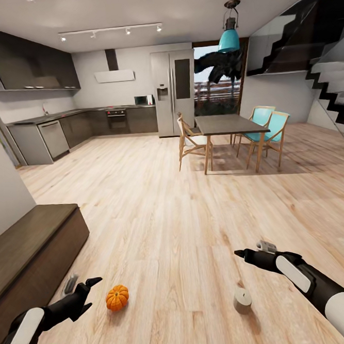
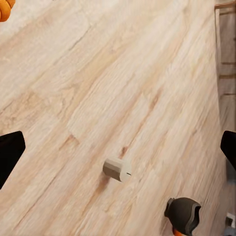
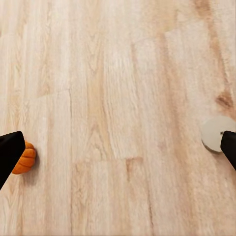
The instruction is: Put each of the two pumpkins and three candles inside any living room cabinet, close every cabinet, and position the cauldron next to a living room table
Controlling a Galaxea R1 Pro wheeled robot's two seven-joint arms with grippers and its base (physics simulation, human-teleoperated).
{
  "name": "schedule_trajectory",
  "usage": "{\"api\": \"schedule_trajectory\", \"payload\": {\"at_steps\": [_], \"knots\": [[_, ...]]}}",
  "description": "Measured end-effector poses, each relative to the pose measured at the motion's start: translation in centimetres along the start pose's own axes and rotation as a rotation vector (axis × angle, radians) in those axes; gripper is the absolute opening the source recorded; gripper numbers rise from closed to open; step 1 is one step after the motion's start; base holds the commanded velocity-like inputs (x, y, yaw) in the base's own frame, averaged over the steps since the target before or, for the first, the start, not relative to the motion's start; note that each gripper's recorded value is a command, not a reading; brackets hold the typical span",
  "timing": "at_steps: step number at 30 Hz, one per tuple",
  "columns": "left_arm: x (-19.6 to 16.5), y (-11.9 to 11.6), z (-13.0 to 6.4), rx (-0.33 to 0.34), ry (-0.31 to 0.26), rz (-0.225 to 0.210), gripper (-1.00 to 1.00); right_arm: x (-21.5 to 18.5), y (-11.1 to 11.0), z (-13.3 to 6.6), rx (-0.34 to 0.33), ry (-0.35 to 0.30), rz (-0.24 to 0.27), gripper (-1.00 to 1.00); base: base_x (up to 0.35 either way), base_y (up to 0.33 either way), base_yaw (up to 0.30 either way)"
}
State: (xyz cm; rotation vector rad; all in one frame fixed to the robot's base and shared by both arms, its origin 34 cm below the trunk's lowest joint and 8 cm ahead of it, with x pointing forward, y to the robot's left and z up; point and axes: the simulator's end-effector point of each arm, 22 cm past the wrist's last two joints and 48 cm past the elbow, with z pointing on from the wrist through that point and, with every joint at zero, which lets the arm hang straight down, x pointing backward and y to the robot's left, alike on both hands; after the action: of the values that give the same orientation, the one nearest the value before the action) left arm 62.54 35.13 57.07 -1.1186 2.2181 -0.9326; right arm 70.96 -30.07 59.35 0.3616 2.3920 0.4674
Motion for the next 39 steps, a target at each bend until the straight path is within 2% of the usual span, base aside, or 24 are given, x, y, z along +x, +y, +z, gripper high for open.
{"api": "schedule_trajectory", "payload": {"at_steps": [6,11,18,26,31,34,39], "knots": [[-1.4,0.3,-0.2,0.004,-0.040,0.000,1.00,0.1,0.0,0.0,0.001,0.005,-0.004,1.00,0.000,0.000,0.000],[-1.3,0.4,-0.3,0.003,-0.040,-0.001,1.00,0.1,0.0,0.0,0.002,0.004,-0.002,1.00,0.000,0.000,0.000],[0.3,2.7,0.2,-0.037,-0.020,-0.021,1.00,0.0,2.6,0.6,-0.036,0.002,-0.009,1.00,0.000,0.000,0.000],[1.2,4.2,0.4,-0.061,-0.002,-0.048,1.00,0.0,2.9,0.7,-0.039,0.003,-0.009,1.00,-0.013,-0.025,0.000],[1.3,3.9,0.5,-0.056,0.002,-0.035,1.00,0.0,2.9,0.7,-0.039,0.003,-0.010,1.00,-0.056,-0.199,0.000],[1.9,5.1,0.2,-0.070,0.016,-0.067,1.00,0.6,3.3,1.1,-0.039,0.002,-0.013,1.00,0.000,-0.114,0.000],[2.2,5.0,0.1,-0.068,0.033,-0.071,1.00,1.4,2.9,1.4,-0.029,0.018,0.001,1.00,0.000,-0.118,0.000]]}}
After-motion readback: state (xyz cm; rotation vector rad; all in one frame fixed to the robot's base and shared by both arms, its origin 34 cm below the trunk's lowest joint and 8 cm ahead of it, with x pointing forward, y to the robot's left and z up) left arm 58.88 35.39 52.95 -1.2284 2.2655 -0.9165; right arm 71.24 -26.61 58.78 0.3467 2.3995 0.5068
